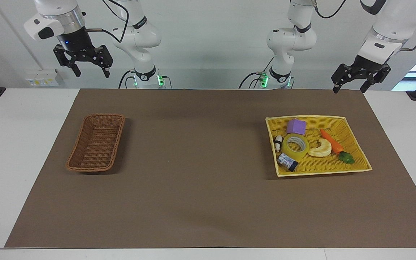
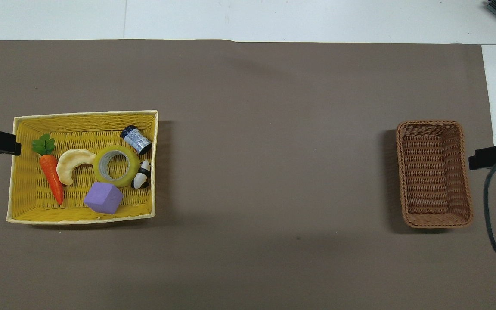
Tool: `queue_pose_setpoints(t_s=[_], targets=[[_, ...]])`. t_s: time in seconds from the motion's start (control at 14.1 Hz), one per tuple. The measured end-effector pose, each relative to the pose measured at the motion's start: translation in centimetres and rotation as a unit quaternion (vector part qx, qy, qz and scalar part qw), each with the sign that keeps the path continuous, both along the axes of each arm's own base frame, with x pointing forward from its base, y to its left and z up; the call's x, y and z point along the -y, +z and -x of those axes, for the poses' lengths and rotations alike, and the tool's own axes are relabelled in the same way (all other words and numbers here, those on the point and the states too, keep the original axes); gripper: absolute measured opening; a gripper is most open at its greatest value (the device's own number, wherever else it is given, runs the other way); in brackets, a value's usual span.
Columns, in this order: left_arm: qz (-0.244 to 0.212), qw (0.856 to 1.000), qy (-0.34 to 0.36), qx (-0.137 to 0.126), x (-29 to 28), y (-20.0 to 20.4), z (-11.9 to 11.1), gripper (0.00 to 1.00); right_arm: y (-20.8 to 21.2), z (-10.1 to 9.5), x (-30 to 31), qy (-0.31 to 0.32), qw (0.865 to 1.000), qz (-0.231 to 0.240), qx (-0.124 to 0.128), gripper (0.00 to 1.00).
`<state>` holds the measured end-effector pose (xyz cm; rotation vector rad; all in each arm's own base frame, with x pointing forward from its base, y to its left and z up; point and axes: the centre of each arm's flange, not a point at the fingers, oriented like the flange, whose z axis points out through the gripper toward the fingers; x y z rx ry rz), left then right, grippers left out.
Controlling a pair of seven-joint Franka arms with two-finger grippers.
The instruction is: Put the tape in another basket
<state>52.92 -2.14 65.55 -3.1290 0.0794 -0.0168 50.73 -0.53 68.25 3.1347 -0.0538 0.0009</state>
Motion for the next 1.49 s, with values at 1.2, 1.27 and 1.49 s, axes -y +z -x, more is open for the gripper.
queue_pose_setpoints(t_s=[1.2, 1.27, 1.49], targets=[[0.000, 1.000, 0.007, -0.005, -0.7, 0.2, 0.4, 1.00, 0.0, 0.0, 0.0, 0.000, 1.000, 0.000, 0.000, 1.00], [0.000, 1.000, 0.007, -0.005, -0.7, 0.2, 0.4, 1.00, 0.0, 0.0, 0.0, 0.000, 1.000, 0.000, 0.000, 1.00], [0.000, 1.000, 0.007, -0.005, -0.7, 0.2, 0.4, 1.00, 0.0, 0.0, 0.0, 0.000, 1.000, 0.000, 0.000, 1.00]])
